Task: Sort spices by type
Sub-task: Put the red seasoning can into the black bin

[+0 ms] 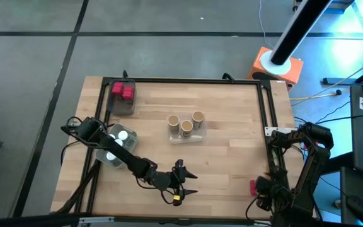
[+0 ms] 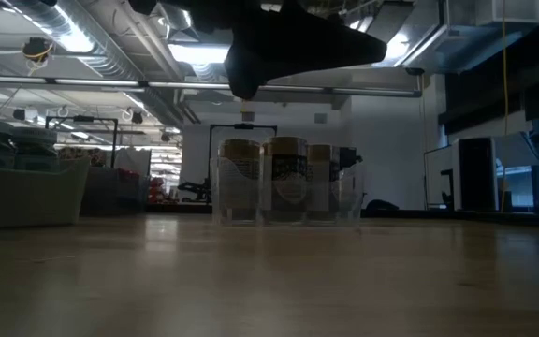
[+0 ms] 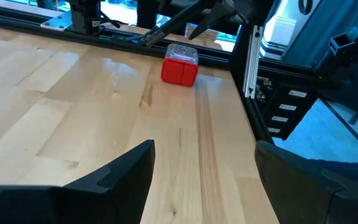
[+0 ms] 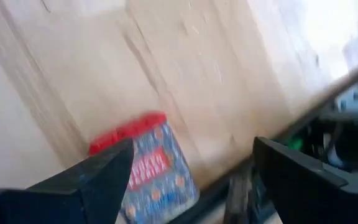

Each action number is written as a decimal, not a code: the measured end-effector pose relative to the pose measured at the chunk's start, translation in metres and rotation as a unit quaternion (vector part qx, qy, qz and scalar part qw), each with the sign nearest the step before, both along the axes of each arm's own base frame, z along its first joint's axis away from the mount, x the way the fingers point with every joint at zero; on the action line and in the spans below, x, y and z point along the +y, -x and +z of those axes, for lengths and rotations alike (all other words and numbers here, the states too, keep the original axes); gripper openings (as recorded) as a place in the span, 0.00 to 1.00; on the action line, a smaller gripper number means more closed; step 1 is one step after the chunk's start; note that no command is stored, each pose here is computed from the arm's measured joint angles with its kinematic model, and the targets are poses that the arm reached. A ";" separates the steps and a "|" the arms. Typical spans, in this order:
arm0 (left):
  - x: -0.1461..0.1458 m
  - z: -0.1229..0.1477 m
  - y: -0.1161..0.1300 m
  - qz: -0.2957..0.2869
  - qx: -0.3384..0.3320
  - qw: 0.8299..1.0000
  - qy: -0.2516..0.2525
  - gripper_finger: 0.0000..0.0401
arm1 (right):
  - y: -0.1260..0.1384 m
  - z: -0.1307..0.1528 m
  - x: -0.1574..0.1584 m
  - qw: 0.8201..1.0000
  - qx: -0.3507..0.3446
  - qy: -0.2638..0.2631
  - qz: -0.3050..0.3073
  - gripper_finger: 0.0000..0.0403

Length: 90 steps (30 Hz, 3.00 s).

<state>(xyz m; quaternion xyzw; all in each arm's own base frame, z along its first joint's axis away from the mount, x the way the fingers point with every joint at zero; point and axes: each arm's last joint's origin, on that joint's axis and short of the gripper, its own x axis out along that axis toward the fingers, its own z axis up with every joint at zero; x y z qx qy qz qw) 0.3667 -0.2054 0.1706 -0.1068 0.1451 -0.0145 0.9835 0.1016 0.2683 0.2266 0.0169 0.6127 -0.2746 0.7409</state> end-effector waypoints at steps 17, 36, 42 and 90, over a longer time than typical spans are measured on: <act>0.000 0.000 0.000 0.000 0.000 1.000 -0.002 0.66 | -0.002 0.008 0.012 0.989 0.024 -0.110 0.098 0.82; 0.000 0.000 0.000 0.000 0.001 1.000 -0.002 0.66 | -0.011 -0.009 0.015 0.988 0.060 -0.073 0.122 0.98; 0.000 0.000 0.000 0.000 0.001 1.000 0.000 0.66 | -0.011 -0.014 0.014 0.988 0.079 -0.057 0.117 0.94; -0.004 0.004 0.003 -0.010 -0.003 1.000 -0.013 0.66 | -0.017 -0.079 -0.014 0.990 0.079 -0.050 0.106 0.84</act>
